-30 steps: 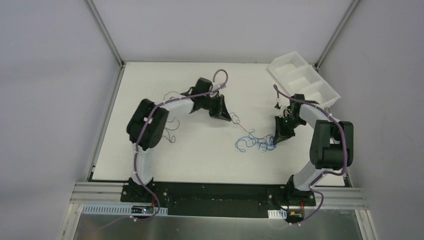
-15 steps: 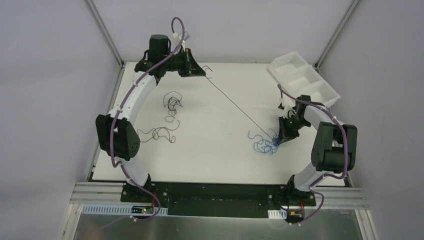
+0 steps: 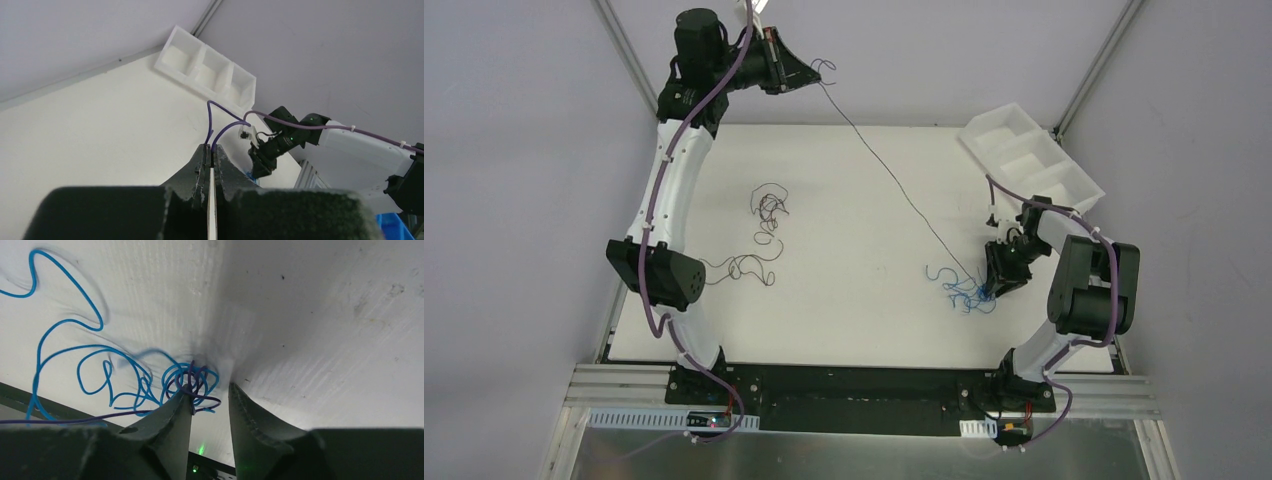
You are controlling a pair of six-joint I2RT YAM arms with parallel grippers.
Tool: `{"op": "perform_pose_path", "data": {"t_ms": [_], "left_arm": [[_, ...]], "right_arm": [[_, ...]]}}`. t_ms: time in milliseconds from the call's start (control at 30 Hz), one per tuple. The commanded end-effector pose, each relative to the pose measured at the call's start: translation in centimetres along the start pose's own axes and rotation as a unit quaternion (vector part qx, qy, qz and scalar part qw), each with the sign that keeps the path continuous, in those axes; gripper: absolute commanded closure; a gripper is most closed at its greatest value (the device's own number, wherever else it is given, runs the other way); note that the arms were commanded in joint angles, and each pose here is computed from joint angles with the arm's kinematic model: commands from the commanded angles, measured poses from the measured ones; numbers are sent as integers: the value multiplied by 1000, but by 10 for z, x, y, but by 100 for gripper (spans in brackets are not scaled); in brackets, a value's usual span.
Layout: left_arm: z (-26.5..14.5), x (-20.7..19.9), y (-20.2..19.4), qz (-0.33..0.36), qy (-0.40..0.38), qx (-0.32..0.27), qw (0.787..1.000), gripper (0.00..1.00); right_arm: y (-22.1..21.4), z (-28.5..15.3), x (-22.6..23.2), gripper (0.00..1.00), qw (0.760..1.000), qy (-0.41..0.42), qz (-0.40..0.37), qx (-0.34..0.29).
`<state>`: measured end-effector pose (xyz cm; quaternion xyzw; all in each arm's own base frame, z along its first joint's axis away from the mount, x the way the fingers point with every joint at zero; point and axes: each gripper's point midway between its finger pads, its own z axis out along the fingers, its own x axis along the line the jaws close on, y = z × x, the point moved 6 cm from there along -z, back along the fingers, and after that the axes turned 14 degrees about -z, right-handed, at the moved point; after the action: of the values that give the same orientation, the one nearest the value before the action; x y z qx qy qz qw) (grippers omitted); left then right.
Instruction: Untangle the cables
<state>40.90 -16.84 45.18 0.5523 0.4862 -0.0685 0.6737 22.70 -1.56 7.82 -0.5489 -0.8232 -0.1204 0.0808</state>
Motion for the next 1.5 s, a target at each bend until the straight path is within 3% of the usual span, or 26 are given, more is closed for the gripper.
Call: {"op": "perform_pose_path", "data": {"t_ms": [0,300,467,667,833,1067,1167,1233,1367,1400,1467], "left_arm": [[-10,-33,38,60,-36,-61,996,100],[-20,-73,70,107,-72,-130,983,100],[-31,-95,85,128,-85,-175,972,100],[-21,-85,78,106,-89,-156,978,100],[-6,-93,68,117,-109,-144,977,100],[68,-3,9,70,-10,-58,996,100],[93,35,-14,45,20,-27,998,100],[104,56,-27,38,37,-11,999,100],[108,94,-64,33,75,38,996,100],[105,102,-75,31,82,57,995,94],[95,119,-107,20,96,117,988,70]], "right_arm": [[-9,-6,-8,62,999,-16,-13,27],[-16,-3,-10,60,999,-13,-10,41],[-18,-5,-14,49,999,-16,-6,40],[-5,-17,0,56,999,43,8,0],[6,-31,15,52,995,90,17,-35],[33,-50,46,50,986,142,6,-88],[40,-57,50,44,986,140,7,-94],[38,-59,47,38,988,123,4,-89],[22,-58,41,36,994,89,-8,-68],[20,-58,42,36,994,89,-7,-66],[18,-59,43,34,994,91,3,-66]]}}
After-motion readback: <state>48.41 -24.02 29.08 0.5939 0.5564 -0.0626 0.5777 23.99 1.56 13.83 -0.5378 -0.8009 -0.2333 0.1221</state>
